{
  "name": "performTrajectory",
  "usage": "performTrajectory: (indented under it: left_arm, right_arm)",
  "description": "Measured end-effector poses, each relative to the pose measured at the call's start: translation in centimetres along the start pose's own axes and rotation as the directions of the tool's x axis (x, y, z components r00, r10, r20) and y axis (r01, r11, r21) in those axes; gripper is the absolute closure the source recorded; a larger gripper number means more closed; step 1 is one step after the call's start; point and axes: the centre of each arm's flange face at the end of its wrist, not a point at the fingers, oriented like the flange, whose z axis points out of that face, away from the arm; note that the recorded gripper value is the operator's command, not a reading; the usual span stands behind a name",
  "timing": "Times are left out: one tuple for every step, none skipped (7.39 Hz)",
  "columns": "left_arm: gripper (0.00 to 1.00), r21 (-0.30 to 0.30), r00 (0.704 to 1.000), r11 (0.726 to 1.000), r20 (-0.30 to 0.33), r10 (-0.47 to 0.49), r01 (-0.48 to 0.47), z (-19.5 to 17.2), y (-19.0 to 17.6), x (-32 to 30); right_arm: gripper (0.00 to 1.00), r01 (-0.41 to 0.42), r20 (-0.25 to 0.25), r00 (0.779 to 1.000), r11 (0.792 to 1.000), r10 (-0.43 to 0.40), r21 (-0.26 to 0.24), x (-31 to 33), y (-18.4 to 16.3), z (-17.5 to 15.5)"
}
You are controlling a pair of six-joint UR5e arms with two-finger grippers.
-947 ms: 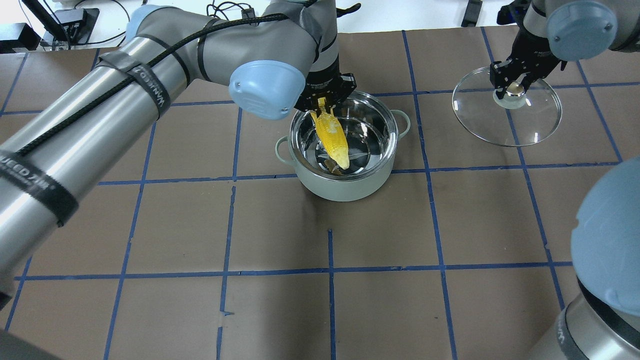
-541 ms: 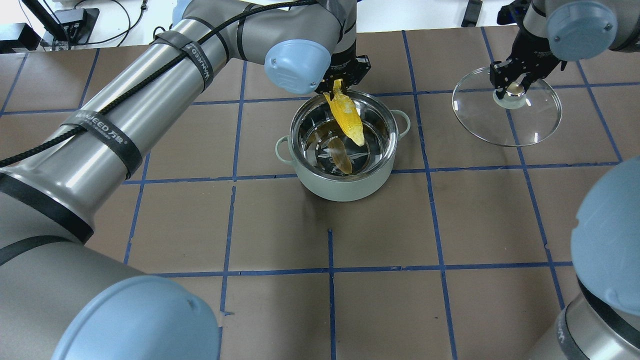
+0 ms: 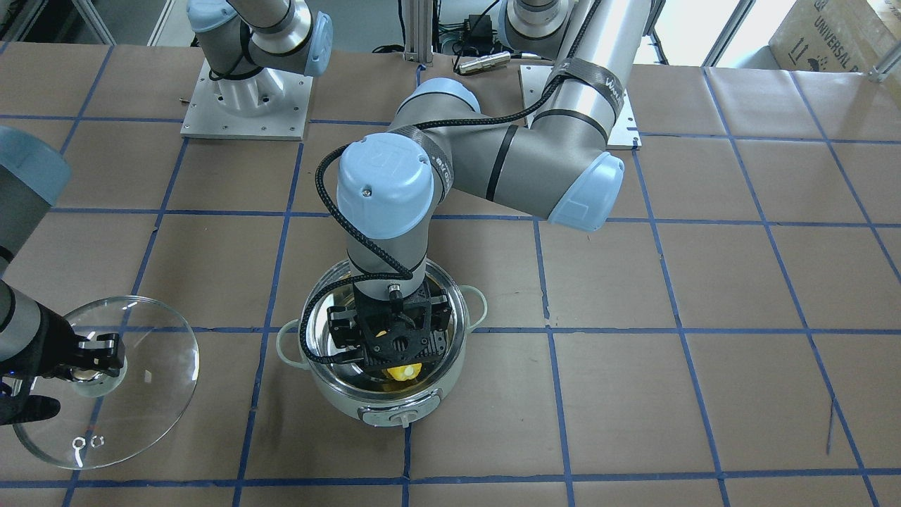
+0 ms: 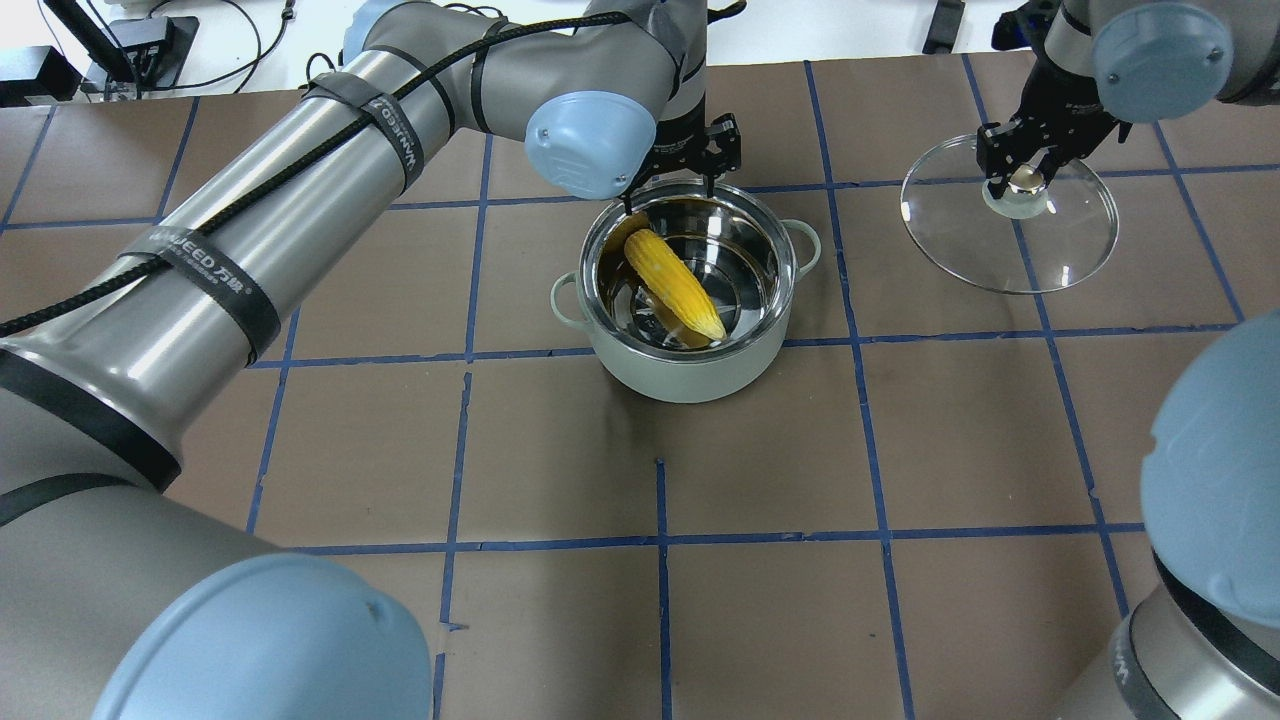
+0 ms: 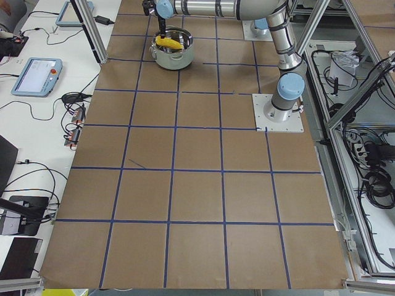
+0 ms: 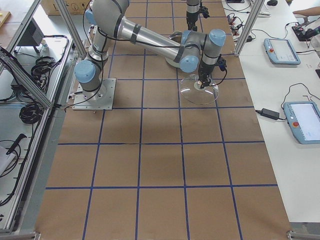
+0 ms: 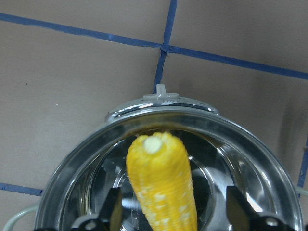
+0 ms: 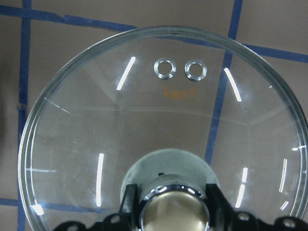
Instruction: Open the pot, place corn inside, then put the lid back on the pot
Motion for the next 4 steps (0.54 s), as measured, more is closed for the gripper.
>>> performTrajectory:
  left_arm:
    - [0.0, -0.006, 0.995, 0.995, 0.001, 0.096, -0.096, 0.1, -0.5, -1.1]
    - [0.0, -0.008, 0.982, 0.981, 0.002, 0.191, -0.191, -0.3, -1.6, -3.0]
    - [0.0, -0.009, 0.967, 0.967, 0.003, 0.253, -0.253, -1.1, -2.7, -5.7]
    - [0.0, -0.014, 0.954, 0.954, 0.007, 0.301, -0.301, -2.0, -3.5, -9.0]
  right_arm:
    - [0.99, -0.002, -0.006, 1.0, 1.0, 0.002, 0.013, 0.2, -0.1, -1.0]
    - [0.99, -0.006, -0.014, 1.0, 1.0, 0.006, 0.027, 0.2, 0.1, -2.7]
    - [0.98, -0.011, -0.018, 1.0, 0.999, 0.012, 0.038, -0.3, 0.5, -4.6]
    - [0.98, -0.015, -0.025, 1.0, 0.998, 0.017, 0.06, -1.6, 1.1, -6.9]
